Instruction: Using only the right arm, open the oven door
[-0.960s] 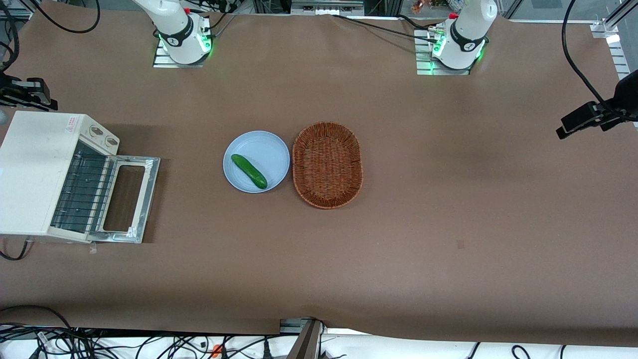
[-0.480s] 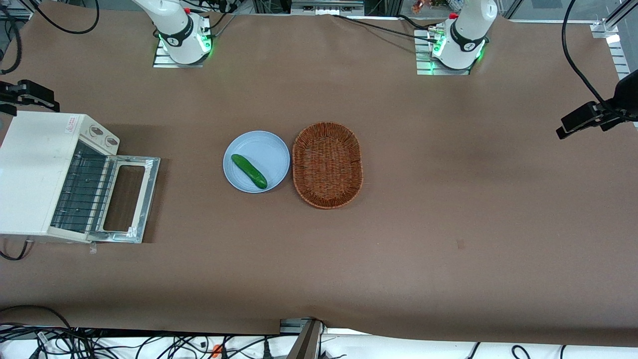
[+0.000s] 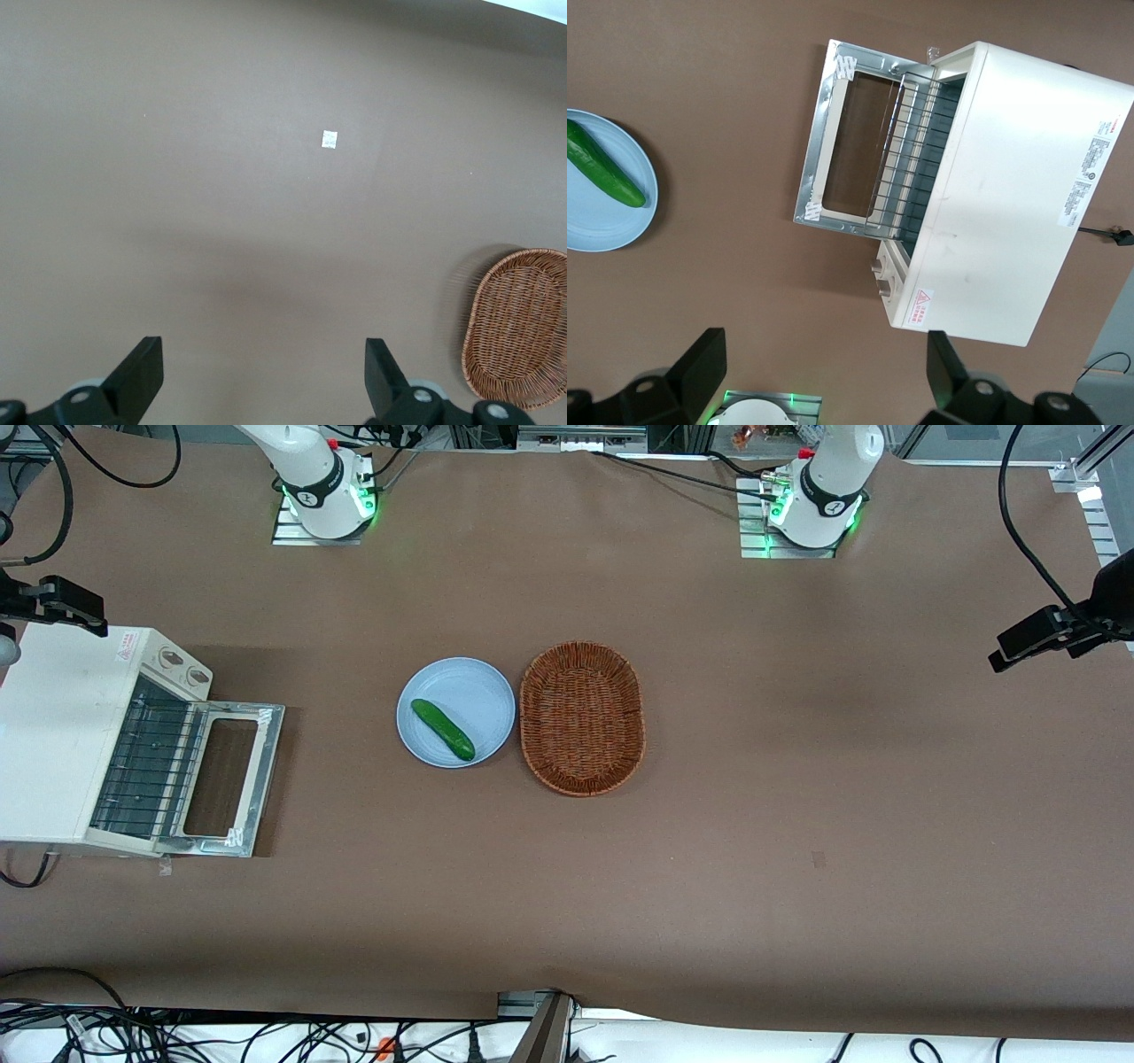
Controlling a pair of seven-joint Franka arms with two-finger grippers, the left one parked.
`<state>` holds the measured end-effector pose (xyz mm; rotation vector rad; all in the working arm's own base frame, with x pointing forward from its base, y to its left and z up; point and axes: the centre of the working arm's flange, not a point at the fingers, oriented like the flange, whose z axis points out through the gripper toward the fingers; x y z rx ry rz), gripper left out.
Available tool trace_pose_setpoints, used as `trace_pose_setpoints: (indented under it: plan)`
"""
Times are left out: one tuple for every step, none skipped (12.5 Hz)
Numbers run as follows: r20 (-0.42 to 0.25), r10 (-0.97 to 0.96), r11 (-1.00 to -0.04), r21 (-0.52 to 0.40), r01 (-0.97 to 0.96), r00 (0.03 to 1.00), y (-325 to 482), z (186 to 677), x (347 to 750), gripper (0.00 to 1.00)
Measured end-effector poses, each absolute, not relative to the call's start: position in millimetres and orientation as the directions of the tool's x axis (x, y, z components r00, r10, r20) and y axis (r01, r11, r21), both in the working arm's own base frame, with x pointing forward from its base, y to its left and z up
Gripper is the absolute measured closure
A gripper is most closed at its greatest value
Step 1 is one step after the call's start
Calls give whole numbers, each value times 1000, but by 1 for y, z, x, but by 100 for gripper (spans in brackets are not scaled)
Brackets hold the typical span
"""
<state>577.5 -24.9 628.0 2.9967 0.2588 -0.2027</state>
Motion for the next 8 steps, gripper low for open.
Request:
trace_pose_setpoints:
  plan:
    - [-138, 158, -978, 116, 174, 978, -25, 628, 578, 0]
    - [-126, 144, -982, 108, 158, 982, -23, 629, 579, 0]
    - [-113, 125, -987, 86, 135, 986, -20, 629, 580, 0]
    - [-106, 107, -991, 66, 115, 989, -17, 629, 580, 0]
    - [-103, 92, -994, 56, 98, 990, -16, 629, 580, 0]
    - [-102, 83, -995, 51, 88, 991, -15, 629, 581, 0]
    - [-101, 79, -995, 50, 85, 992, -15, 629, 581, 0]
    - [-101, 78, -995, 50, 84, 992, -15, 629, 581, 0]
